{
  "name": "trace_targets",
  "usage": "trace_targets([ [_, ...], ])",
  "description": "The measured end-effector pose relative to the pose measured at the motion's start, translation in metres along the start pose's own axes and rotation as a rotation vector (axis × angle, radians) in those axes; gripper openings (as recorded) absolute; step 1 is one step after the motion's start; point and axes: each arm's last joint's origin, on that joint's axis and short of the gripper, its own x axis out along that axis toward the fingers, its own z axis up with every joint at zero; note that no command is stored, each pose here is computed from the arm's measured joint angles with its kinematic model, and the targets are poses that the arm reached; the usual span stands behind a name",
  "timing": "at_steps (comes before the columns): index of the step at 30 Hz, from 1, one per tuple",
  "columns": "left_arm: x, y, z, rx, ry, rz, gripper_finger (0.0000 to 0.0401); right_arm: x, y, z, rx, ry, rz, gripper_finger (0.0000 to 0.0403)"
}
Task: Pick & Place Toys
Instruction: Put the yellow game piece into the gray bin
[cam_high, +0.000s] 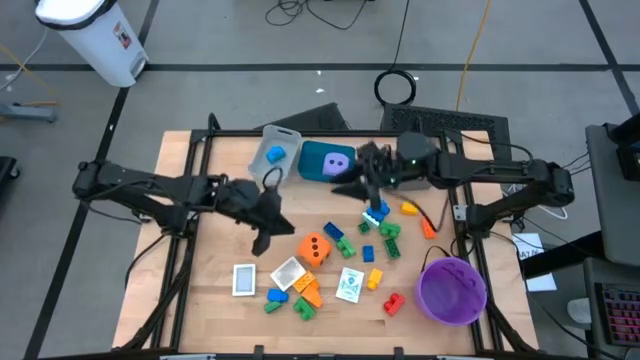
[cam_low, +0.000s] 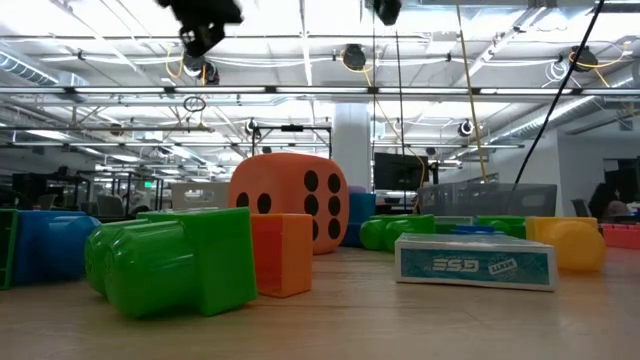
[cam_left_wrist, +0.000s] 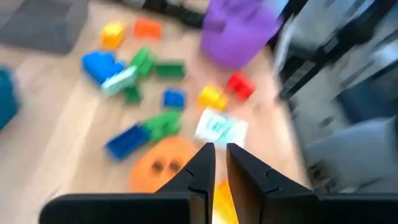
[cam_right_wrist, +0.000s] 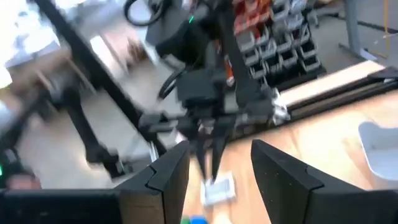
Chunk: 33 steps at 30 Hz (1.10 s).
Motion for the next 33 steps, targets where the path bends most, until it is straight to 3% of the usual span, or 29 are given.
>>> trace_targets([
  [6, 0.000, -0.005, -0.009, -0.014, 0.065, 0.049, 0.0047, -0.005, 0.022, -0.011, -0.209, 0.259, -0.116, 0.0166],
  [10, 0.000, -0.005, -0.009, -0.025, 0.067, 0.046, 0.0047, -0.027, 0.028, -0.017, -0.332, 0.416, -0.176, 0.0166],
  [14, 0.000, -0.003, -0.008, -0.027, 0.065, 0.052, 0.0047, -0.056, 0.026, -0.023, -0.415, 0.562, -0.309, 0.0166],
  [23, 0.000, -0.001, -0.008, 0.018, 0.057, 0.080, 0.0047, -0.099, 0.028, -0.037, -0.249, 0.780, -0.468, 0.0169],
  [33, -0.002, 0.012, -0.003, -0.030, 0.019, 0.189, 0.0047, -0.093, 0.009, -0.055, -0.083, 0.988, -0.604, 0.0228],
])
